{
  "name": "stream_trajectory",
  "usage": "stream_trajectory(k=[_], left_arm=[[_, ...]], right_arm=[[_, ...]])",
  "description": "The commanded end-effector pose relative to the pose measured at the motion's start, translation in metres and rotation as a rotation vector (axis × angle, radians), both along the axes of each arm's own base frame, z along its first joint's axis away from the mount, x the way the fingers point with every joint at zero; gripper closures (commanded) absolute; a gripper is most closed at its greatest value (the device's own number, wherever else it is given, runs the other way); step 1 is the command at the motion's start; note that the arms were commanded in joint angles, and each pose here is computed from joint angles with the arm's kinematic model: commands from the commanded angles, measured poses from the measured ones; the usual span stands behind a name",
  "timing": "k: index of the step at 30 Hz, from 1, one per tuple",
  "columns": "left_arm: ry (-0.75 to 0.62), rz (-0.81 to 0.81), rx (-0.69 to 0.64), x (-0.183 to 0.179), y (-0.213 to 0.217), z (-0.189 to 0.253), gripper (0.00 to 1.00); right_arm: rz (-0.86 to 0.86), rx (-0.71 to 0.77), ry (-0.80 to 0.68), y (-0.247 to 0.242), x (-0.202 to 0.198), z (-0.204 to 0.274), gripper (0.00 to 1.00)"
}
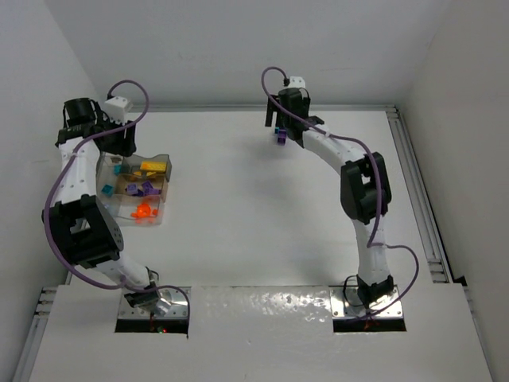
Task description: Sort the legos into containers by color
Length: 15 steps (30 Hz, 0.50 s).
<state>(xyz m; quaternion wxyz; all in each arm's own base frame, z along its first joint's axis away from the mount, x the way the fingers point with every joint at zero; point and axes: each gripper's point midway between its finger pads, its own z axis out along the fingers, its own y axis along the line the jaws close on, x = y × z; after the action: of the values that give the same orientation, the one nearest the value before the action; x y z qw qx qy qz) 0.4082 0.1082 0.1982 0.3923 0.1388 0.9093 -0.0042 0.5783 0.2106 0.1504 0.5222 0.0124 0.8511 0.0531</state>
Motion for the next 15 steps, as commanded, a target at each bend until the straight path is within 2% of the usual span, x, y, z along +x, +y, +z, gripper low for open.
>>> stream_trajectory(k=[1,10,14,15], left_arm=[[-0.051,0.011,-0.022,-0.005,-0.004,0.025,0.46],[-0.051,0.007,-0.025,-0.014,-0.008,0.025,0.46],[-0.060,0.010,-0.038,-0.012,-0.010,0.027,0.46],[-0.060,0.010,-0.038,-0.012,-0.010,0.028,0.46]], right_arm=[[-0.240,-0.005,0.011,-0.026,0.009,-0.024,0.17],[-0.231,-0.013,0.020,-0.015,0.024,-0.067,0.27],[-0.234,-0.029,0.022,-0.014,0.029,-0.087,0.36],[-0.226,-0.031,0.018,-0.013,0.031,-0.090,0.43]])
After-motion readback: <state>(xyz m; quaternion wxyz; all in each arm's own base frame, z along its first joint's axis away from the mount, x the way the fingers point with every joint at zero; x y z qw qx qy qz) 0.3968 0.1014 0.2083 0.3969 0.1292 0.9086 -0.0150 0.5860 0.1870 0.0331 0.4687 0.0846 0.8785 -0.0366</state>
